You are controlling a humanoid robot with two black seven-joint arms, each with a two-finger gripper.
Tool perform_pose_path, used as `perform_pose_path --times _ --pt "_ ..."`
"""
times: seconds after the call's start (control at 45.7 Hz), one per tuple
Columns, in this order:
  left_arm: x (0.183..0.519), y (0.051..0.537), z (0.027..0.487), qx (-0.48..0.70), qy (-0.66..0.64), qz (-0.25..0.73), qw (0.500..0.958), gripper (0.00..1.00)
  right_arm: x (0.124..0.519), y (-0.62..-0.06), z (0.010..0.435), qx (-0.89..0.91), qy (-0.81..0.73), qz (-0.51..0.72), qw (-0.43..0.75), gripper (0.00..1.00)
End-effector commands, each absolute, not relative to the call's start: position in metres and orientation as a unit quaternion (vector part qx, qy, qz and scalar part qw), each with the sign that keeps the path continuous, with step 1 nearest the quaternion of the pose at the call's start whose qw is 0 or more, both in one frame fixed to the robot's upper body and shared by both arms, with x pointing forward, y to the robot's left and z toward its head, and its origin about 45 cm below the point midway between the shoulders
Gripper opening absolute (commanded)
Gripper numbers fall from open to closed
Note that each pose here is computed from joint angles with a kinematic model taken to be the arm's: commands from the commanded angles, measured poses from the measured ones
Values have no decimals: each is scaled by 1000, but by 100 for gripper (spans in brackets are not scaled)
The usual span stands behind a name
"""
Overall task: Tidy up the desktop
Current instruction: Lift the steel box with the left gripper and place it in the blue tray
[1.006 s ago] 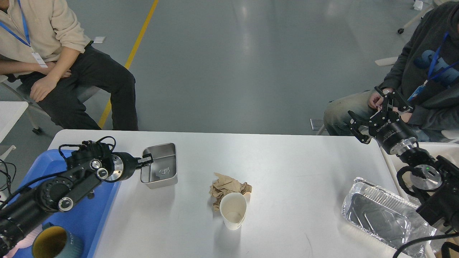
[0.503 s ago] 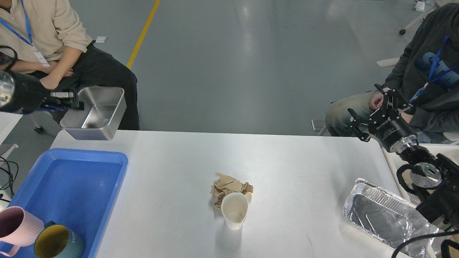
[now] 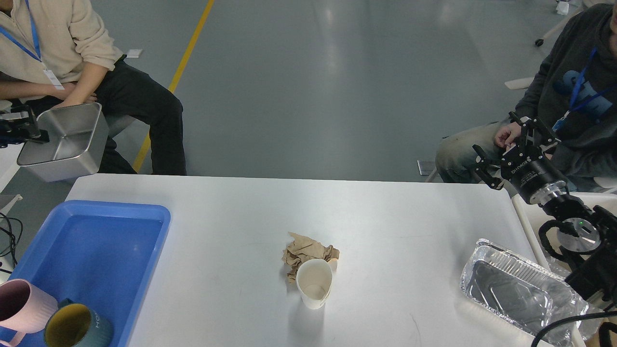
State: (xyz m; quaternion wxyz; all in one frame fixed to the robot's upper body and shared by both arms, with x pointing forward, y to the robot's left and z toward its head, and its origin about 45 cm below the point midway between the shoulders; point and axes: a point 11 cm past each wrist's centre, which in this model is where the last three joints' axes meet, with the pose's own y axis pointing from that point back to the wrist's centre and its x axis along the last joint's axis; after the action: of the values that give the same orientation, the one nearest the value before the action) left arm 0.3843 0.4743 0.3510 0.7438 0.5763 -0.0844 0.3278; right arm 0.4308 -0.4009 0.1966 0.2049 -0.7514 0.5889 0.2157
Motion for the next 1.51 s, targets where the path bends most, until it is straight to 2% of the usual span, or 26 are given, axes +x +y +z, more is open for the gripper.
perform_pose_path --times 0.0,0.109,0.306,0.503,0.897,1.225,1.487 --pt "383 507 317 571 -43 350 741 0 431 -401 197 -751 589 216 205 100" --pt "379 527 282 576 -36 379 724 0 430 -401 196 -751 589 216 204 100" --pt "373 532 203 595 -31 389 702 0 429 -402 194 -750 590 218 203 100" --pt "374 516 154 606 -35 381 697 0 428 -402 192 -750 591 219 203 100" --pt "357 517 112 652 -53 372 659 1 426 -402 190 -749 592 221 202 100" --pt "346 508 88 645 -56 382 660 3 426 -404 190 -748 593 220 201 100" --pt "341 494 73 639 -50 375 670 11 427 -404 192 -749 592 219 201 100"
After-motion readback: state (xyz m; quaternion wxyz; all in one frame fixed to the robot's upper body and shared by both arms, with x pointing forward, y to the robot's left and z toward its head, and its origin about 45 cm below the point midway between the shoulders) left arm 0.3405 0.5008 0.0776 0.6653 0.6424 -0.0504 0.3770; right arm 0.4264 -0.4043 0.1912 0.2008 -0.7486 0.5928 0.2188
